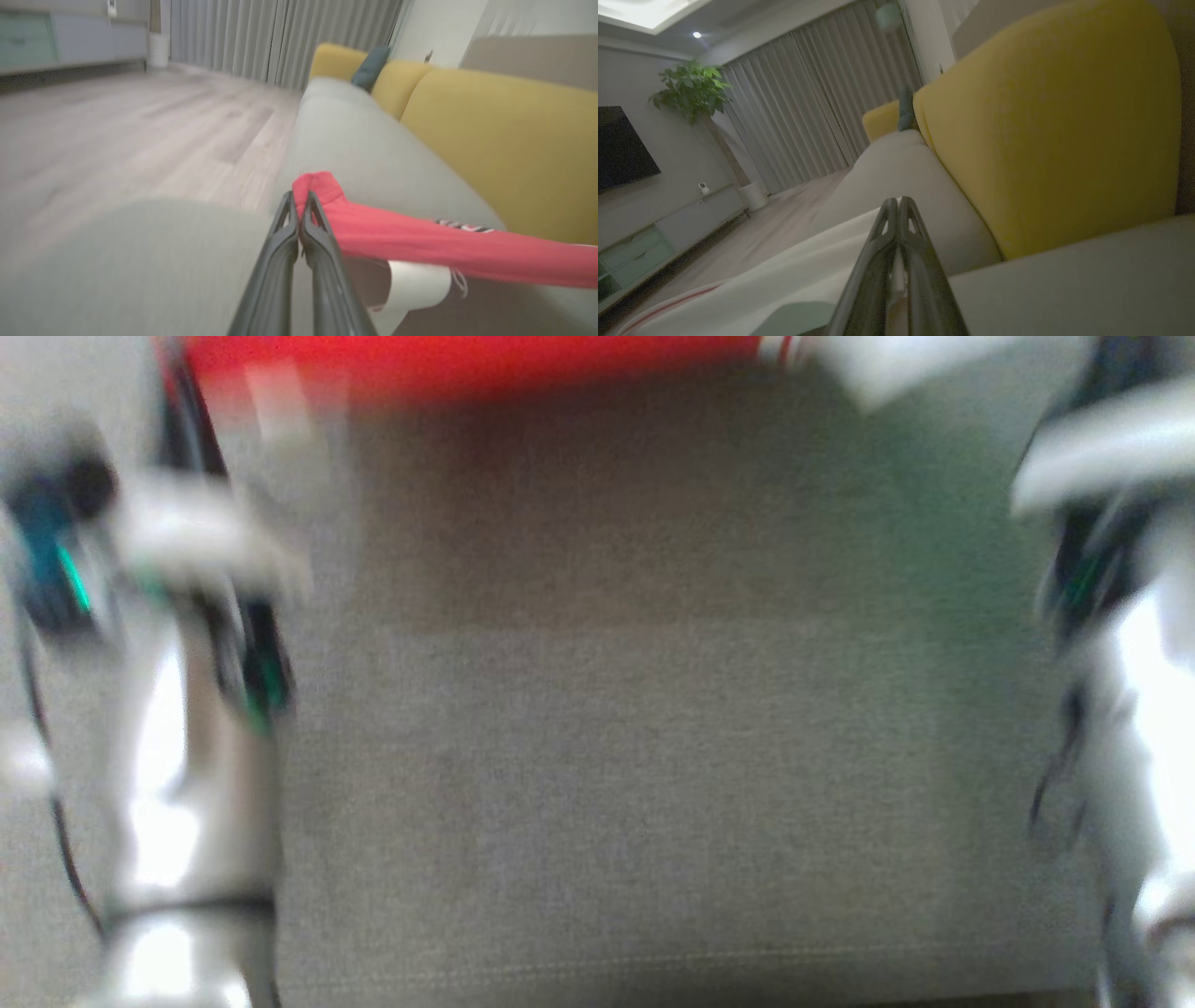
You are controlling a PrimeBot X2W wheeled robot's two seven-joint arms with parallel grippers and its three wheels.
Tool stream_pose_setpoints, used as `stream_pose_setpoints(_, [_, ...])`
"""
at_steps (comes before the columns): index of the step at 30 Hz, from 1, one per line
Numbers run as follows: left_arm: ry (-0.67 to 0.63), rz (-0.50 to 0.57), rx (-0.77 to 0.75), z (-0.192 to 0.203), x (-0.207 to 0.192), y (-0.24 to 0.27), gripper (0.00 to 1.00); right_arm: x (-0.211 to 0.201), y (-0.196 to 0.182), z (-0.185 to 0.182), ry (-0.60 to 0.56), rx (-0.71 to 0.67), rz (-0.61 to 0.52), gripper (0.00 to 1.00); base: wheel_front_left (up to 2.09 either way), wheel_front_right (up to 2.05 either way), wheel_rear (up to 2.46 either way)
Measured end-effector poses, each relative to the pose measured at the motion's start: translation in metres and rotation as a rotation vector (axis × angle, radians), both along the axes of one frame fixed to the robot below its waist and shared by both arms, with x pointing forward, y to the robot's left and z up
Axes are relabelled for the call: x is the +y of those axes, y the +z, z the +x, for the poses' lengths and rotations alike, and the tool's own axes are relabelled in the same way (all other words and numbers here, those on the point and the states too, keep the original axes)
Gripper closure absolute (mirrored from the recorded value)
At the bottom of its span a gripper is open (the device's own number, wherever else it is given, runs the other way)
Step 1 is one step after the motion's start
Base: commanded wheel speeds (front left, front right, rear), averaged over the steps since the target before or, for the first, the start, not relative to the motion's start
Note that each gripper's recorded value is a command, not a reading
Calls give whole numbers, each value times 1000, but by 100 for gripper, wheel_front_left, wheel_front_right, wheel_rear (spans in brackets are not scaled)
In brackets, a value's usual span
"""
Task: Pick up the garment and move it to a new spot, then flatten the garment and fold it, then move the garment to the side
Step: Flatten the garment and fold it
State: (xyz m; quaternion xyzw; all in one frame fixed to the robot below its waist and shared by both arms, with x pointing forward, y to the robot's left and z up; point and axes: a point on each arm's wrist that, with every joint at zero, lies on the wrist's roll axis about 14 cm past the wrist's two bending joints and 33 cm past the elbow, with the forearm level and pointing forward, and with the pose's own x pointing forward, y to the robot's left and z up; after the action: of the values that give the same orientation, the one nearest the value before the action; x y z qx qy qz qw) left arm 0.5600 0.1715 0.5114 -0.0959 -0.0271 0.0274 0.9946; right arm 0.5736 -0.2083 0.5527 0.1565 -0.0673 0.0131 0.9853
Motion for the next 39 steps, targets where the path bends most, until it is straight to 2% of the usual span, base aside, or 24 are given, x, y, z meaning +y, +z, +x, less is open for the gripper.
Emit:
stream_pose_setpoints(2, [25,-49,129,-38,4,-49,100,5,-50,-34,21,132,19,100,0,0,0])
stream_pose_setpoints(5, [41,-62,248,-88,9,-91,100,14,-92,-81,52,253,50,100,0,0,0])
stream_pose_setpoints(10, [-2,-133,335,-143,-11,-115,100,17,-112,-135,62,329,121,100,0,0,0])
stream_pose_setpoints(19, [-49,-116,399,-222,-32,-128,100,24,-145,-222,94,469,161,100,0,0,0])
stream_pose_setpoints(22, [-13,-126,395,-234,-25,-126,100,26,-147,-239,105,488,182,100,0,0,0])
stream_pose_setpoints(25, [0,-120,363,-231,-20,-118,100,25,-144,-243,115,495,188,100,0,0,0])
stream_pose_setpoints(31, [-11,-48,303,-213,-16,-101,100,23,-115,-219,132,423,174,100,0,0,0])
stream_pose_setpoints(34, [-43,-26,242,-185,-21,-84,100,24,-97,-194,144,372,139,100,0,0,0])
stream_pose_setpoints(39, [-72,7,166,-133,-26,-59,100,33,-56,-130,174,262,82,100,0,0,0])
